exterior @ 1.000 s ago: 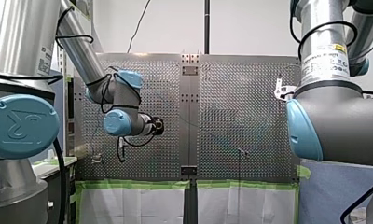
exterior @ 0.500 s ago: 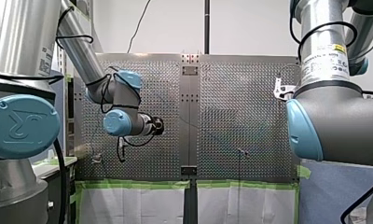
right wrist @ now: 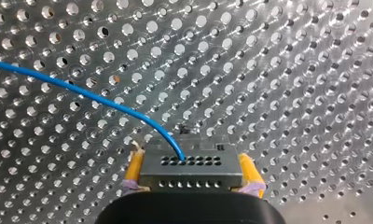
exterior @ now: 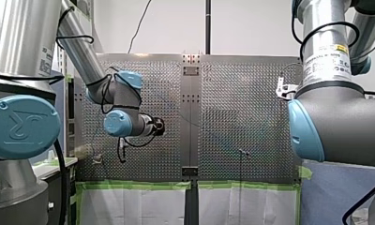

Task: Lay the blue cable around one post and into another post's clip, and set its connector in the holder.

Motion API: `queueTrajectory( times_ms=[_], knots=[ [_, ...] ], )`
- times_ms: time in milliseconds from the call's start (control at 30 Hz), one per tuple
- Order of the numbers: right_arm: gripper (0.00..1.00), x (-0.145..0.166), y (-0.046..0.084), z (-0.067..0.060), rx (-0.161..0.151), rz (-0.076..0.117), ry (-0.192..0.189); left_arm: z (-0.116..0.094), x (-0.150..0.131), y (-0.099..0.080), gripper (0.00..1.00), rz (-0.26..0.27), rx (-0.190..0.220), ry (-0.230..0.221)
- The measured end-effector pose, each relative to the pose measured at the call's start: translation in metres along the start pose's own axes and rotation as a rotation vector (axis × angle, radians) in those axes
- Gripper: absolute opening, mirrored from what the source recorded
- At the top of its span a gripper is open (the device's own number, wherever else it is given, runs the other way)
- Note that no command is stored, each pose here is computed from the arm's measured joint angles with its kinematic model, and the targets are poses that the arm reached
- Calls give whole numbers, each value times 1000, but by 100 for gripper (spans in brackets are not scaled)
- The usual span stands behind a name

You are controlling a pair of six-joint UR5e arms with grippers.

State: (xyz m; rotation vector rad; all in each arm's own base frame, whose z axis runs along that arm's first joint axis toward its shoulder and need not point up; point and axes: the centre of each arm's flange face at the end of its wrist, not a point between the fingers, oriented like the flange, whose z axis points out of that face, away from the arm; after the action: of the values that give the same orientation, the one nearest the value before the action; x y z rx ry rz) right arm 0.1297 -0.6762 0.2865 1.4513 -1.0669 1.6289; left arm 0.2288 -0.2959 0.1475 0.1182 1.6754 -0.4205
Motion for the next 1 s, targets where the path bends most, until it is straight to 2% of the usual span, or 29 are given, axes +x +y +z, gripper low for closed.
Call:
queueTrajectory(
  times_ms=[267,600,1000],
  knots=[
    [0,3,1,1,1,3,8,0,0,0,100,1,0,-1],
    [0,1,-5,2,16,7,2,0,0,0,100,0,0,-3],
    [0,-7,-3,3,11,9,-10,0,0,0,100,0,0,-1]
  ],
)
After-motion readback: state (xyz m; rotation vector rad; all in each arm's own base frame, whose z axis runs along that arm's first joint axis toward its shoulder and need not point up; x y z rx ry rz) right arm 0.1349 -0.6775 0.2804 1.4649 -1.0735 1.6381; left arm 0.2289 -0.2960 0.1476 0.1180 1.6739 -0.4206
